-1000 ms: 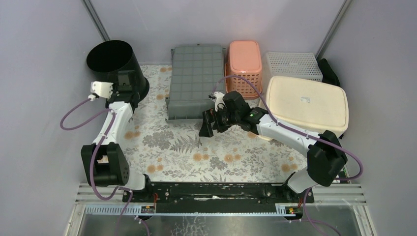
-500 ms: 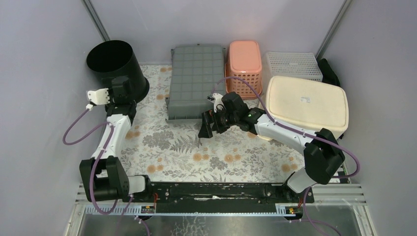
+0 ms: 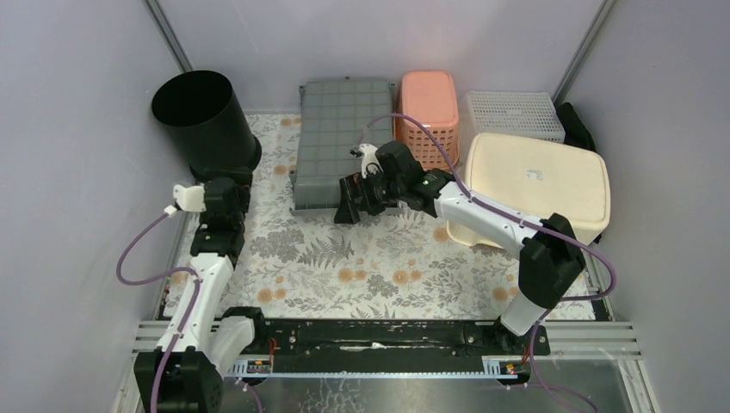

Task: Turn the large container upside down
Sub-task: Move the container to the center of the board.

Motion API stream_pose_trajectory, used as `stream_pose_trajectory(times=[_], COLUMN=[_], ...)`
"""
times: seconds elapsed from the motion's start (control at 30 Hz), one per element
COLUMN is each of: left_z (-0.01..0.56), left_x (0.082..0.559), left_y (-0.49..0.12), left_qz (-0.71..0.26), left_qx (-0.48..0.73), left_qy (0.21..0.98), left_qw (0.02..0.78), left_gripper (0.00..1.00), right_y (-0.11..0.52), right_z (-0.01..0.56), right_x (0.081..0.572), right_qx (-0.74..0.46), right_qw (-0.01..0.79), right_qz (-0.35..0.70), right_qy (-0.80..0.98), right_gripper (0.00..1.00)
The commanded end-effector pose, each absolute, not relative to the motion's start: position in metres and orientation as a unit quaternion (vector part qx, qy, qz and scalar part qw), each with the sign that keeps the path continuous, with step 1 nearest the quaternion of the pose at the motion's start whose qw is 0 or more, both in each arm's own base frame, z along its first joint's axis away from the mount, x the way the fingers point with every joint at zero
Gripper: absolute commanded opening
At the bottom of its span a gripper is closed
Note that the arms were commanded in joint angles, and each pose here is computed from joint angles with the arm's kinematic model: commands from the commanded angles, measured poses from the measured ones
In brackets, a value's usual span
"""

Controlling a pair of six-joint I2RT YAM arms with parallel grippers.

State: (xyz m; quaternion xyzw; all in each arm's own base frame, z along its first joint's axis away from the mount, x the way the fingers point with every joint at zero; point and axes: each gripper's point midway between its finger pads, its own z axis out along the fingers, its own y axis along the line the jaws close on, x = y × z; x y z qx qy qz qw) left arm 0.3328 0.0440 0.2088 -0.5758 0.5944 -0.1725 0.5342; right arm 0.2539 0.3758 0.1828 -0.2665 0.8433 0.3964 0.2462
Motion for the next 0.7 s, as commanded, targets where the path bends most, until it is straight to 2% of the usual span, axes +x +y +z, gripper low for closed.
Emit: stream_pose_trajectory(times=[0.0, 0.67], left_z=[0.183, 0.165], left_x=[0.325, 0.331], left_y=[0.015, -0.025], left_qz=[-0.178, -0.191], left_qx=[-0.535, -0.473], left_qy=[0.654, 0.708], left_qw=[0.505, 0.488], left_gripper=[0.99, 0.99], right_y=[0.386, 0.385], right_z=[0.194, 0.182], right_x=[0.259, 0.257], right_qx=[-0.27, -0.258], right_qw=[0.242, 0.224], right_qz=[0.407, 0.389], right_qy=[0.839, 0.855], right_gripper=[1.0, 0.99])
